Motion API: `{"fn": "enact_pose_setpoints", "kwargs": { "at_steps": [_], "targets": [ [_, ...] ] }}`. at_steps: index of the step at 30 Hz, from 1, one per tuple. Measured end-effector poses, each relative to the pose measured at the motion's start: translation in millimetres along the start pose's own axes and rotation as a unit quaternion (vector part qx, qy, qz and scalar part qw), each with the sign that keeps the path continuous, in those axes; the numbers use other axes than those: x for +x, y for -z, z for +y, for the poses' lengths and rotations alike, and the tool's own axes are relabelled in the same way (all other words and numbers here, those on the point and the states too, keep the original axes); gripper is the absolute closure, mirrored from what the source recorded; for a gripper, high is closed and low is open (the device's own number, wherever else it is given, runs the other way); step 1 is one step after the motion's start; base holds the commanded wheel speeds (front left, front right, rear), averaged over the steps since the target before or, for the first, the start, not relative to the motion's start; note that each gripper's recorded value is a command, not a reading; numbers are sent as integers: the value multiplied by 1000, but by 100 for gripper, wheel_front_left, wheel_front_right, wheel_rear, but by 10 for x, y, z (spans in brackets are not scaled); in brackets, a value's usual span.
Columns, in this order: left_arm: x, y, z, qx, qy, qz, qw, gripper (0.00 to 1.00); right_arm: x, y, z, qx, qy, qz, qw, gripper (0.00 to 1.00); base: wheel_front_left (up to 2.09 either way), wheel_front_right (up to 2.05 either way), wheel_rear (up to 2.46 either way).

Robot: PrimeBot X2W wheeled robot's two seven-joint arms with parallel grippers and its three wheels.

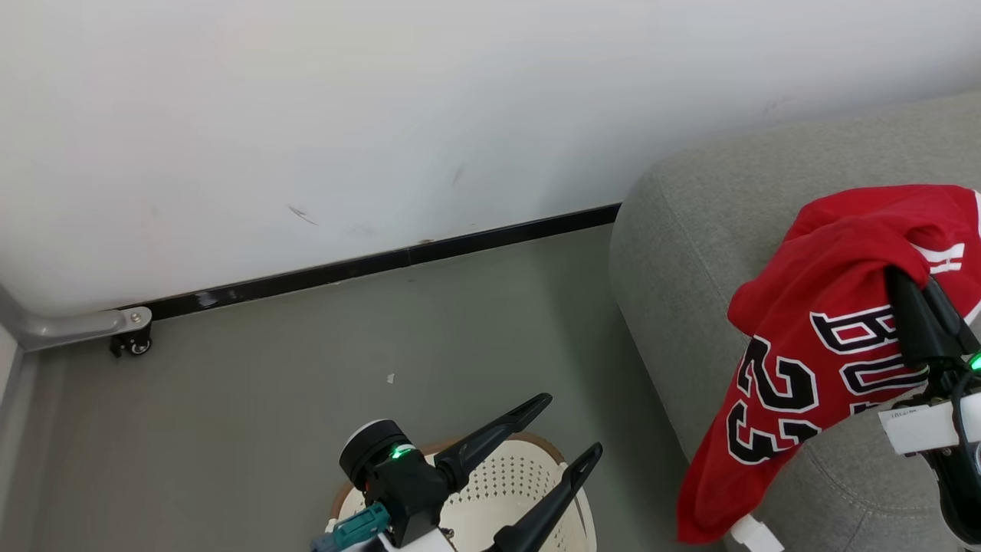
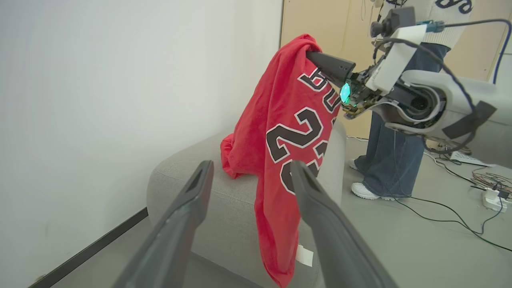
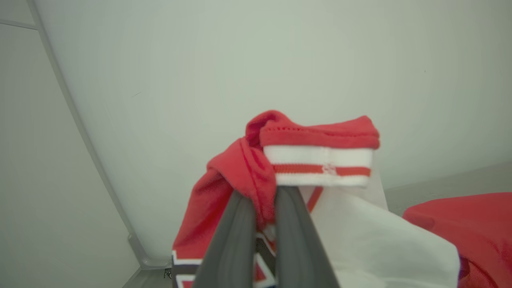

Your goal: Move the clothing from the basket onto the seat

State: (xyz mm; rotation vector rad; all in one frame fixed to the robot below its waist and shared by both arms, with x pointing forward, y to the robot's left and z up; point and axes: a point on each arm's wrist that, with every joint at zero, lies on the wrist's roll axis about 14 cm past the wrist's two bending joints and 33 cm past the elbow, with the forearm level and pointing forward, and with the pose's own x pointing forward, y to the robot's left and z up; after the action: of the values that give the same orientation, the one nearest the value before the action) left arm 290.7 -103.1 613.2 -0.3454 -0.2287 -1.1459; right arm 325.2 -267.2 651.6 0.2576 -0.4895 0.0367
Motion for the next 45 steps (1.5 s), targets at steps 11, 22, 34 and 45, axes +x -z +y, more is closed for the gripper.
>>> {"fn": "enact_pose_setpoints", "kwargs": {
  "at_steps": [11,22,34,45],
  "targets": [
    [85,81,-126,-17,27,6,999,0,-212,-35,-231,-27,43,5,999,100,0,0,0],
    [122,163,-125,-34,35,12,999,0,-270,48,-460,-46,75,26,996,100,0,0,0],
    [145,206,168,-27,12,11,1000,0,437,-425,-851,-94,96,-34,990,100,0,0,0],
    [236,205,304,-25,21,7,999,0,1045,-731,-1217,-130,130,-53,982,100,0,0,0]
  ]
}}
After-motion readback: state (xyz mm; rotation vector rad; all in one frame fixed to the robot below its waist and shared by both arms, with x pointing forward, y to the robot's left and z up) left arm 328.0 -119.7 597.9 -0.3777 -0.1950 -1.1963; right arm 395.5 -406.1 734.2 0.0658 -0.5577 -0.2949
